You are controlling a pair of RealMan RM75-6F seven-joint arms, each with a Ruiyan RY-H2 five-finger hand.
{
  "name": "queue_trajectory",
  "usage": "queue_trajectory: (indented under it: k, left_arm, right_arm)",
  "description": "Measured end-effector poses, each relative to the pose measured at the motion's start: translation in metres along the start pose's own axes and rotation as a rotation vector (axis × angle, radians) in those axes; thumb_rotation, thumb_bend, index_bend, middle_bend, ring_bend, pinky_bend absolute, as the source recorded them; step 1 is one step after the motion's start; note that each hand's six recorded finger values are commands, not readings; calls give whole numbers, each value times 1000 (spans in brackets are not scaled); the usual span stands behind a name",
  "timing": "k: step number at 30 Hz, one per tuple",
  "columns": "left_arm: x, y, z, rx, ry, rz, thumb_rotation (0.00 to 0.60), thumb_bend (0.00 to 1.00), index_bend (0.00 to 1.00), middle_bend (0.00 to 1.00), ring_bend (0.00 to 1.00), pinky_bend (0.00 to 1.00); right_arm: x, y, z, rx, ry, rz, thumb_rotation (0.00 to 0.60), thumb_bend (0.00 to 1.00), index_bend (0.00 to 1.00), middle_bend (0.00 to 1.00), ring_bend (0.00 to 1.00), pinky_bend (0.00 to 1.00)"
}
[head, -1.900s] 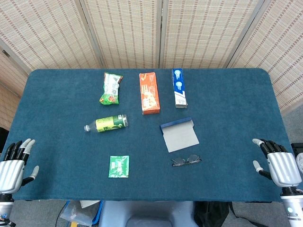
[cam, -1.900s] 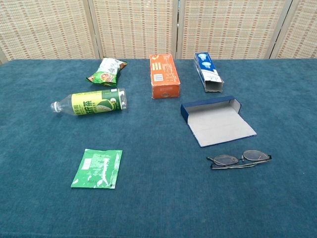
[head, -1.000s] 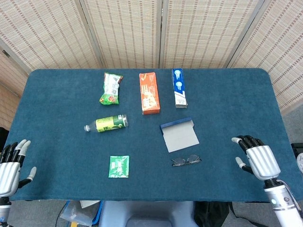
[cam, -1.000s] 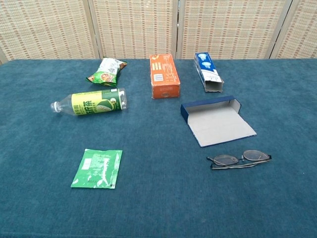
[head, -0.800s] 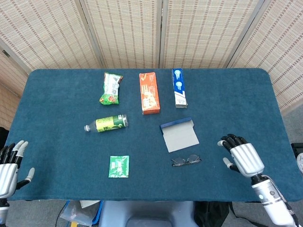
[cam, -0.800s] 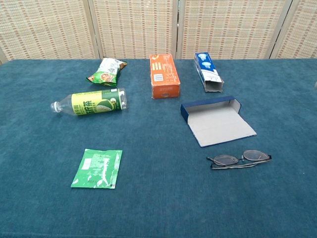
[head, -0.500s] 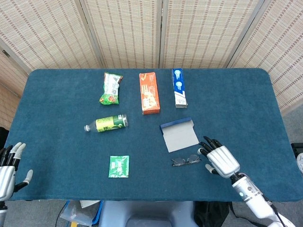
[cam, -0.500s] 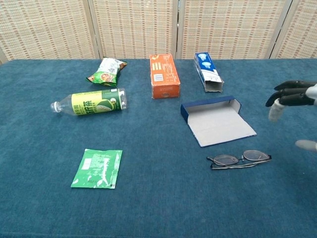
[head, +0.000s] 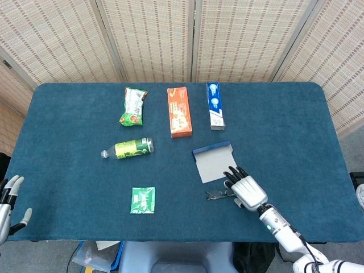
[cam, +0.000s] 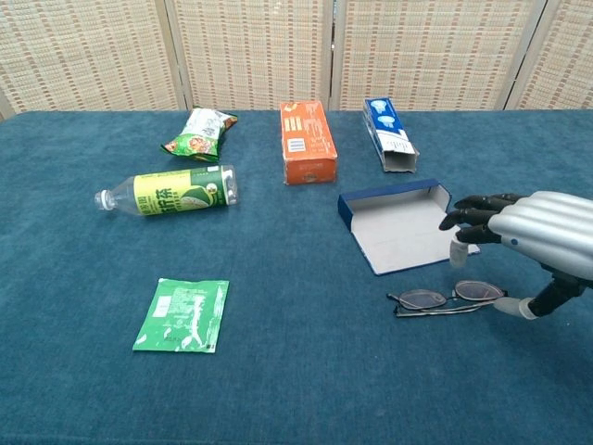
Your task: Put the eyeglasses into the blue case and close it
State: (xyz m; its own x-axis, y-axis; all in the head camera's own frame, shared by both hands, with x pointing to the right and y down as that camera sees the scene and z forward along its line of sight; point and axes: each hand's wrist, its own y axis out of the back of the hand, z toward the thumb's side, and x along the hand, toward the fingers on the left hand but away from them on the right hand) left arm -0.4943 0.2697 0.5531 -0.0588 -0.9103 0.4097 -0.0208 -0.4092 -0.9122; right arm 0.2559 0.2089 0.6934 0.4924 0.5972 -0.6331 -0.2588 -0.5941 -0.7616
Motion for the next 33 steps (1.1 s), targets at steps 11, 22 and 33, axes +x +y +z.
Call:
queue_trajectory:
  k: [11, 22, 33]
  left_arm:
    - [2, -2, 16, -43, 27, -30, 600, 357, 0, 0, 0, 0]
    - [1, -5, 13, -44, 31, -34, 600, 357, 0, 0, 0, 0]
    - [0, -7, 11, -48, 35, -39, 600, 358, 0, 0, 0, 0]
  right_arm:
    - [-26, -10, 14, -12, 28, 22, 600, 304, 356, 121, 0, 93]
    - [-40, -14, 21, -8, 39, 25, 600, 341, 406, 121, 0, 92]
    - [-47, -19, 22, -11, 36, 34, 600, 388, 498, 146, 0, 92]
